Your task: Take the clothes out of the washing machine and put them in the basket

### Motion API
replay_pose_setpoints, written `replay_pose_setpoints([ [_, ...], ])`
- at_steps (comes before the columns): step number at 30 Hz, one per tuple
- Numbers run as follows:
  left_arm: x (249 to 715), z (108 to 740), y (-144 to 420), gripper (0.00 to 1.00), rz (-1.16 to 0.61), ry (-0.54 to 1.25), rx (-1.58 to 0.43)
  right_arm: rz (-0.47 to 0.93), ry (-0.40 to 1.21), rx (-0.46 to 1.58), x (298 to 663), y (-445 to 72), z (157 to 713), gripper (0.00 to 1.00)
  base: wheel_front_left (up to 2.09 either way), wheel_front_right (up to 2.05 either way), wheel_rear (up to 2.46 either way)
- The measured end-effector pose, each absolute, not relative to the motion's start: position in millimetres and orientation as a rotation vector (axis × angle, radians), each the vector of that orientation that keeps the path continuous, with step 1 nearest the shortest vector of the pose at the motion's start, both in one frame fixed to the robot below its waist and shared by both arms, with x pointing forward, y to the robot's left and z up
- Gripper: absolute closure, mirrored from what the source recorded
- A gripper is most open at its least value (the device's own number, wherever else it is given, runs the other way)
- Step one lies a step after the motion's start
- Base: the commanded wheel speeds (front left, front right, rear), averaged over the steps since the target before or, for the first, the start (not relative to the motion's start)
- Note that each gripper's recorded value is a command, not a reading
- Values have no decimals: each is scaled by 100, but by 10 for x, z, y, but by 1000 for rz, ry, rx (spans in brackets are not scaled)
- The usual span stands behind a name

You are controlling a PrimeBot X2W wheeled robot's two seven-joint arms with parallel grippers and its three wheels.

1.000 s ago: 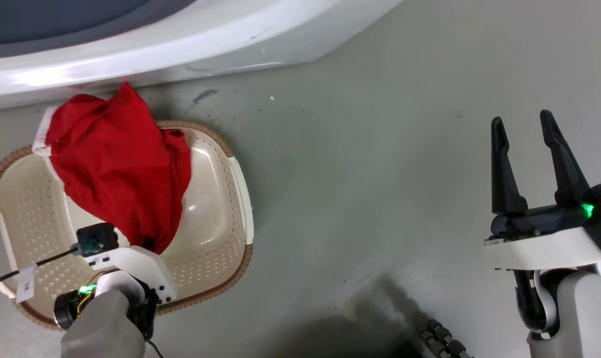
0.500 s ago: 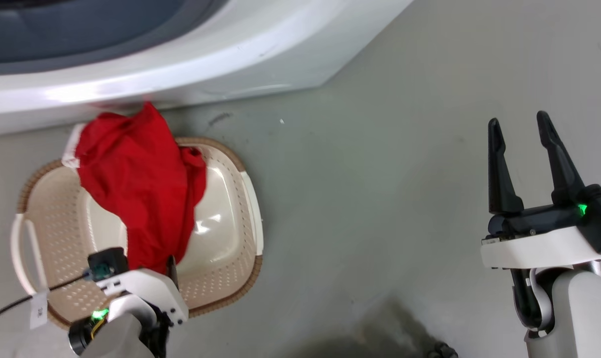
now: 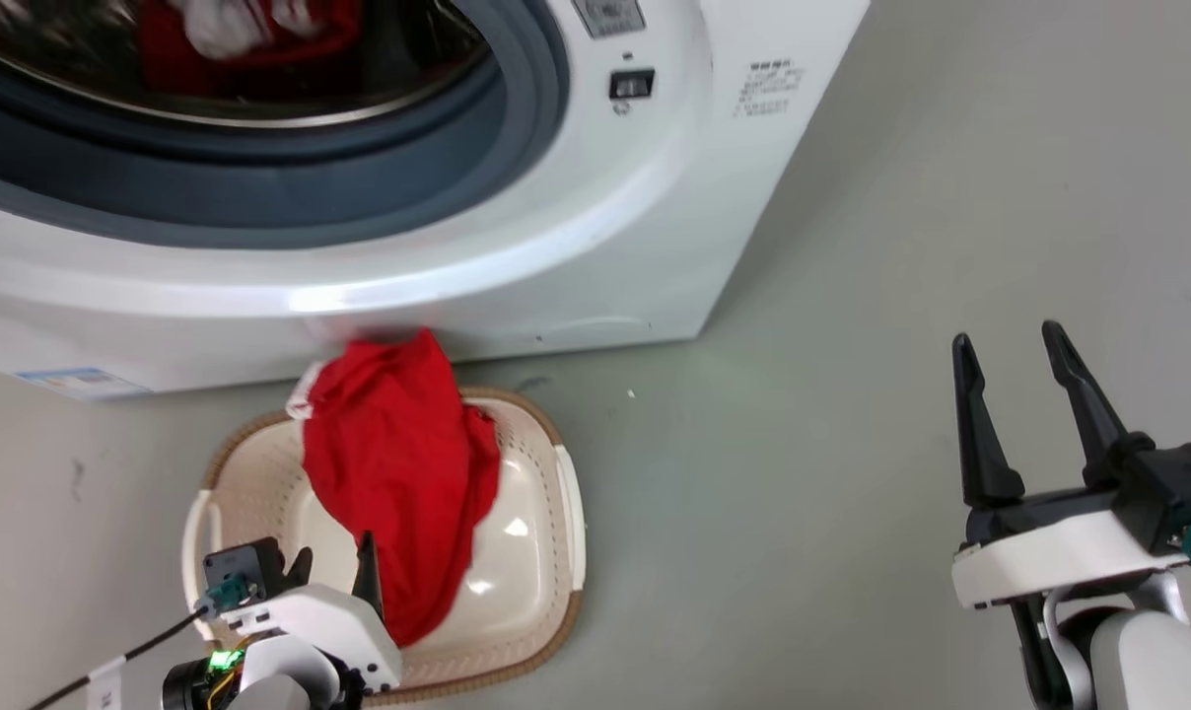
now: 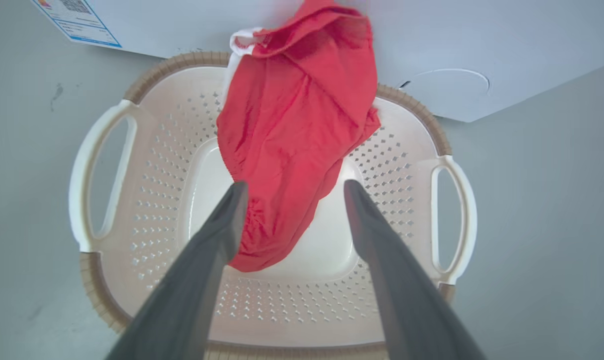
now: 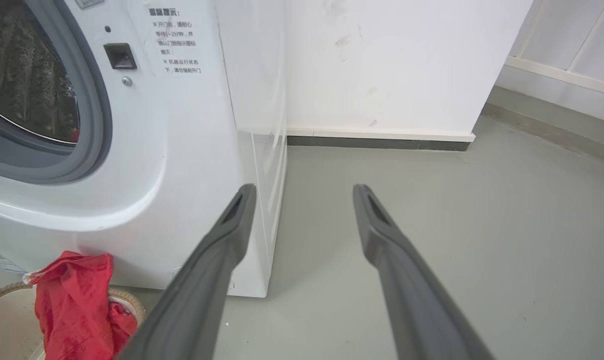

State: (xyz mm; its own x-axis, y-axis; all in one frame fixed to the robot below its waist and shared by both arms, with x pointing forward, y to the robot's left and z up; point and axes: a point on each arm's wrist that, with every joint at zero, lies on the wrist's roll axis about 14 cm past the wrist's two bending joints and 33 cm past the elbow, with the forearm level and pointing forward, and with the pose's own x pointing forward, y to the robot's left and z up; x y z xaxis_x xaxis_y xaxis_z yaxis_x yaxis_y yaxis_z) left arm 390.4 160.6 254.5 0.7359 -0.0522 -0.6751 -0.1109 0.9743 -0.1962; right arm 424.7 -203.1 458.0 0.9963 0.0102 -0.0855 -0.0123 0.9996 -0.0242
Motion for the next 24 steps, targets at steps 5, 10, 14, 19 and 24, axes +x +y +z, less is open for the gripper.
replay_pose_setpoints([
  [5, 3955, 2963, 1722, 0, 46, 602, -204, 27, 51, -23, 4133, -1966, 4784, 0, 0, 0, 0],
  [10, 4083, 3426, 1795, 0, 51, 438, -180, 42, 19, -19, 4060, -1910, 4939, 0, 0, 0, 0],
  [14, 4202, 3815, 1839, 0, 49, 303, -160, 51, 7, -16, 4026, -1876, 5001, 0, 0, 0, 0],
  [19, 4331, 4276, 1872, 0, 41, 149, -132, 59, -1, -14, 4000, -1847, 5042, 0, 0, 0, 0],
  [24, 4416, 4623, 1840, 0, 21, 37, -100, 54, -8, -8, 3985, -1862, 5068, 0, 0, 0, 0],
])
